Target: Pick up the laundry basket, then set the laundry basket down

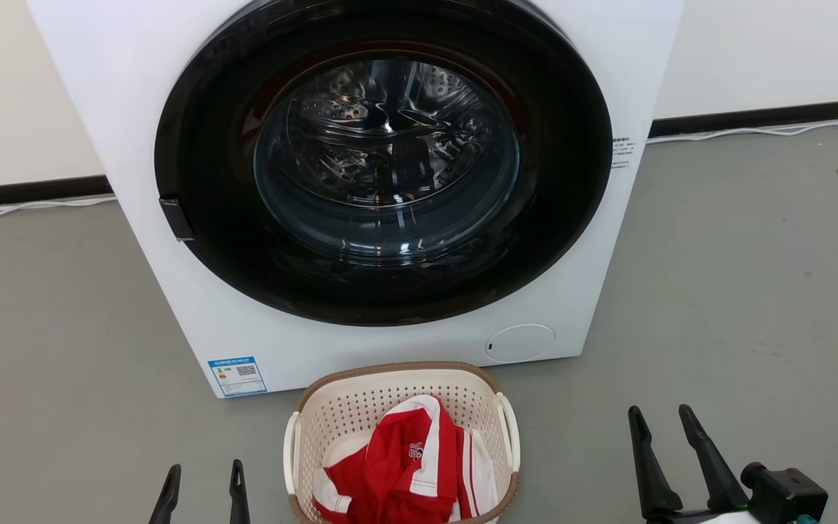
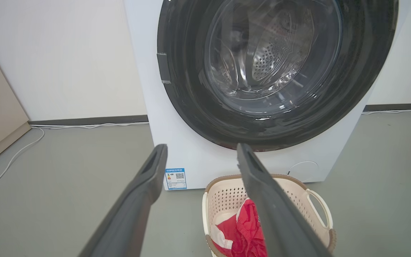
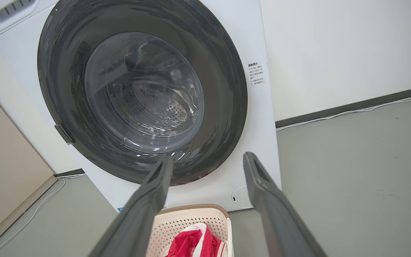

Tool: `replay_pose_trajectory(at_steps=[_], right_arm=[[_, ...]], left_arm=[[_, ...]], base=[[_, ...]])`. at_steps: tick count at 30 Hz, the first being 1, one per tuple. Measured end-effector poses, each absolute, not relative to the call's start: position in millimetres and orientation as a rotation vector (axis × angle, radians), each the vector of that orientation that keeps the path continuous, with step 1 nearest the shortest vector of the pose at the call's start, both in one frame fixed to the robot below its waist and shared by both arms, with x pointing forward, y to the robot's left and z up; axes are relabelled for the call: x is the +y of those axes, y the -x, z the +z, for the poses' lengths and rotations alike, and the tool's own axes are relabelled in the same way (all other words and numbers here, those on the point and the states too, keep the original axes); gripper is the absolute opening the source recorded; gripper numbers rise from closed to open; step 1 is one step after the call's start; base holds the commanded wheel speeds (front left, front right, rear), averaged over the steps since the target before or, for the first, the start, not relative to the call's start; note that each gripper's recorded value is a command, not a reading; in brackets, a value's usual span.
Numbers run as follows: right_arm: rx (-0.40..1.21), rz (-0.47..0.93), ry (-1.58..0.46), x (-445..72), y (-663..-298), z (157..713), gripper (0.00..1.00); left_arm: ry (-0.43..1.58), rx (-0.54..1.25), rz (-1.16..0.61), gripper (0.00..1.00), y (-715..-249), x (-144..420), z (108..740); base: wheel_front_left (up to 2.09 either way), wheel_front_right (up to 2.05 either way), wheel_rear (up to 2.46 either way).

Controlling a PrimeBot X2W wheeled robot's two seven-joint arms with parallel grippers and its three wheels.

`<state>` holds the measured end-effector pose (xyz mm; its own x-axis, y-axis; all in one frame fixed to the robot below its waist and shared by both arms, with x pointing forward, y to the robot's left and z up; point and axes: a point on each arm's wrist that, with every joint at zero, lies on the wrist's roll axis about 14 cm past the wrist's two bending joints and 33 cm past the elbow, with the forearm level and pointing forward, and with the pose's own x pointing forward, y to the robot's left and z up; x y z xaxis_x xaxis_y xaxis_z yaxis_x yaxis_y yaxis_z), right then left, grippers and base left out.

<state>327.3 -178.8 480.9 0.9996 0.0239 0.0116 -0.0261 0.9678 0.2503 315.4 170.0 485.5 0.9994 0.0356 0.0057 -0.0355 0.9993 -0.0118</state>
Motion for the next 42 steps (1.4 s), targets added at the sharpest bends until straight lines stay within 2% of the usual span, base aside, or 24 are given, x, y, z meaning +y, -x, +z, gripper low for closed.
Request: replay_pose_trajectory(at_steps=[36, 37, 42], right_arm=[[0.008, -0.026, -0.234, -196, -331, 475, 1.00], [0.011, -0.026, -0.234, -196, -331, 474, 0.00], [0.094, -0.034, -0.241, -193, -319, 448, 0.00]], left_arm=[[-0.005, -0.030, 0.026, 1.00, -322, 171, 493], [-0.004, -0.028, 0.027, 0.00, -322, 171, 493], [-0.003, 0.043, 0.029, 0.00, -317, 170, 471]], base=[[0.00, 0.00, 0.00], [0.00, 0.00, 0.00], [0.00, 0.00, 0.00]])
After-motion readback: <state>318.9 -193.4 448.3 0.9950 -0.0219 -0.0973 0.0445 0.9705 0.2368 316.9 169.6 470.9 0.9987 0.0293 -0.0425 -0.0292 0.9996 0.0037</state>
